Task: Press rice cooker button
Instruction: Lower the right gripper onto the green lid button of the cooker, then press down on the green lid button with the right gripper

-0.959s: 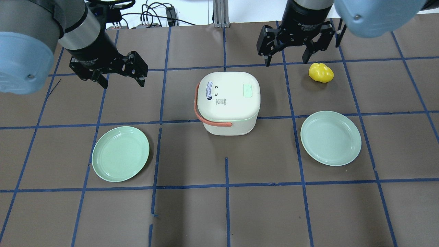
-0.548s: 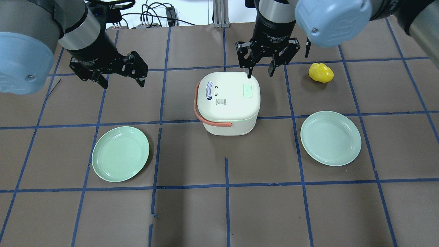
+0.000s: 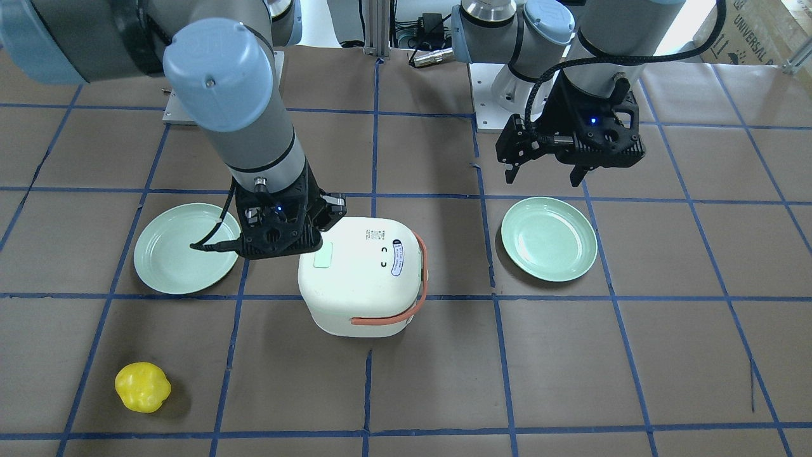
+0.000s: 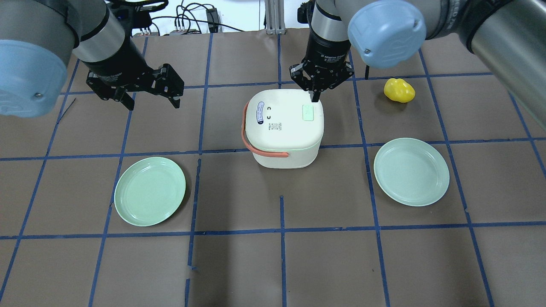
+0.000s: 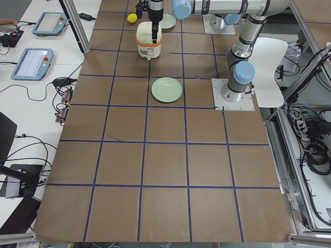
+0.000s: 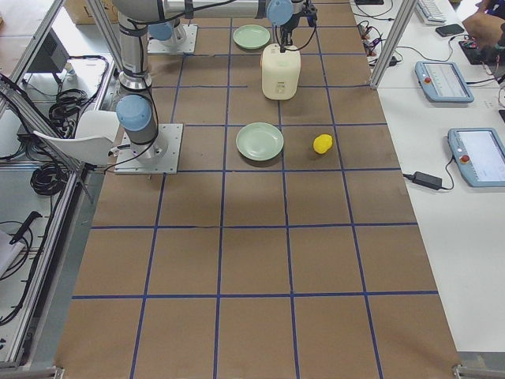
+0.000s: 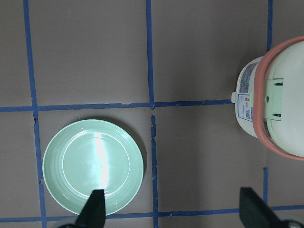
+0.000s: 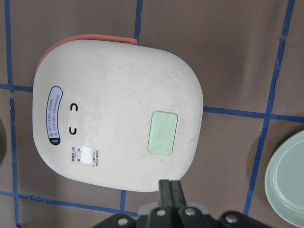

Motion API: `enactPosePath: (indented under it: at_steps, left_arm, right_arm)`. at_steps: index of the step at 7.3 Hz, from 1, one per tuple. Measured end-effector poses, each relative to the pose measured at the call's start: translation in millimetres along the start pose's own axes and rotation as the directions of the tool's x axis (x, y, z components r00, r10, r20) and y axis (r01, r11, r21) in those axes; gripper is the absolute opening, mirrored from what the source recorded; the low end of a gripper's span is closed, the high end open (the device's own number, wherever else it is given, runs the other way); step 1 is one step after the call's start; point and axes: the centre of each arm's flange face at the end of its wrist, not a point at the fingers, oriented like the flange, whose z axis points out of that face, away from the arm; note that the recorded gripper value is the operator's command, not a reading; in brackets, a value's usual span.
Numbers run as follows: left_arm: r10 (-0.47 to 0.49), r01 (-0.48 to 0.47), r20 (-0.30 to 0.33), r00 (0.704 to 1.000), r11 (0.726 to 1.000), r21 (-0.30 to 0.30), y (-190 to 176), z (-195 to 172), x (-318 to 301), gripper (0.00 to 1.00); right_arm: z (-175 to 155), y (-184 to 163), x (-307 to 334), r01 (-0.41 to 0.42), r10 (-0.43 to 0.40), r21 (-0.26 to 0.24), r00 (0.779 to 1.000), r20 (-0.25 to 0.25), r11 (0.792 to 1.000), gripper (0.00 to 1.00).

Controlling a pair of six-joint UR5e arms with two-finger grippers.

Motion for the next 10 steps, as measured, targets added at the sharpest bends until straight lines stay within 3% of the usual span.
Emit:
enactPosePath:
  at_steps: [4,10]
  left_arm:
    - [0.0,0.0,0.0,1.0,1.0,0.0,0.0,-0.1,0.0,1.0]
    - [0.0,0.0,0.0,1.0,1.0,0.0,0.0,0.0,0.0,1.0]
  right_arm:
    - [30.0,-15.6,2.2,-0.004,0.004,-0.018,1.0,-0.002,1.0,0.02]
    - [45.7,-24.1,2.2,-0.005,0.005,-0.038,1.0,-0.004,0.999,0.04]
